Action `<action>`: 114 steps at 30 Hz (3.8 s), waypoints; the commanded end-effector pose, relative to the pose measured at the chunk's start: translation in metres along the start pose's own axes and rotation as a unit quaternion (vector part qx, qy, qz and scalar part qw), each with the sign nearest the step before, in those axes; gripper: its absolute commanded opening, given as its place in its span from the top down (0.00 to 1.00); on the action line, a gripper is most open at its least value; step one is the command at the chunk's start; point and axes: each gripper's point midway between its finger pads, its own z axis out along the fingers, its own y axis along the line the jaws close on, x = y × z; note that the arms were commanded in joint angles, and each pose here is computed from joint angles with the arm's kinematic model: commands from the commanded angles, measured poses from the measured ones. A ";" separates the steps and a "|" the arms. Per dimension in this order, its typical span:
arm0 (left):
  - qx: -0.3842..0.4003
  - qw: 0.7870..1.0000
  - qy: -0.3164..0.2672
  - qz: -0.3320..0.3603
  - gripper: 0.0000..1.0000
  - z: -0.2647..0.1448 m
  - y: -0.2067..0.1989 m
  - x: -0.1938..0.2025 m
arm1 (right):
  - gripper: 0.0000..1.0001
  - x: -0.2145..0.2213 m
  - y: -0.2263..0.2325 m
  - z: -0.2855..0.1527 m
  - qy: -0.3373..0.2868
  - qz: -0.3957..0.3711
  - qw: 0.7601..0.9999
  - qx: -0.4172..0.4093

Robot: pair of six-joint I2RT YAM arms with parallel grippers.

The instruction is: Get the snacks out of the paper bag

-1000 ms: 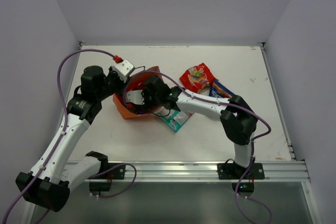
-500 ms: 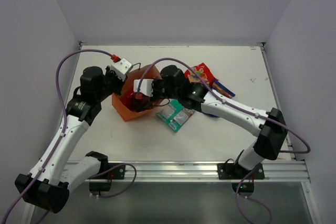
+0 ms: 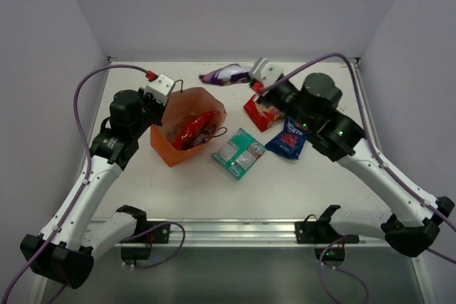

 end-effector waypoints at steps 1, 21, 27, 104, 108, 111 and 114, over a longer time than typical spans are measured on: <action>-0.060 0.996 -0.058 -0.011 1.00 -0.003 0.025 -0.037 | 1.00 -0.001 -0.090 -0.049 -0.002 0.078 0.978 0.191; -0.068 0.996 -0.044 -0.048 1.00 0.000 0.024 -0.026 | 0.93 0.394 -0.205 -0.145 0.368 0.209 0.748 0.512; -0.059 0.996 -0.054 -0.034 1.00 -0.002 0.023 -0.035 | 0.46 0.376 -0.151 -0.118 0.358 0.274 0.788 0.419; -0.066 0.998 -0.004 -0.004 1.00 0.001 0.028 -0.022 | 1.00 -0.127 -0.050 -0.036 -0.156 -0.010 0.987 0.038; -0.088 0.996 0.022 -0.014 1.00 0.005 0.034 -0.010 | 1.00 -0.124 -0.118 -0.056 -0.128 0.010 0.980 0.153; -0.098 0.994 0.036 -0.020 1.00 0.007 0.037 -0.004 | 1.00 -0.087 -0.162 -0.056 -0.073 0.024 0.971 0.226; -0.102 0.994 0.043 -0.022 1.00 0.009 0.038 -0.001 | 1.00 -0.042 -0.197 -0.050 -0.021 0.039 0.961 0.273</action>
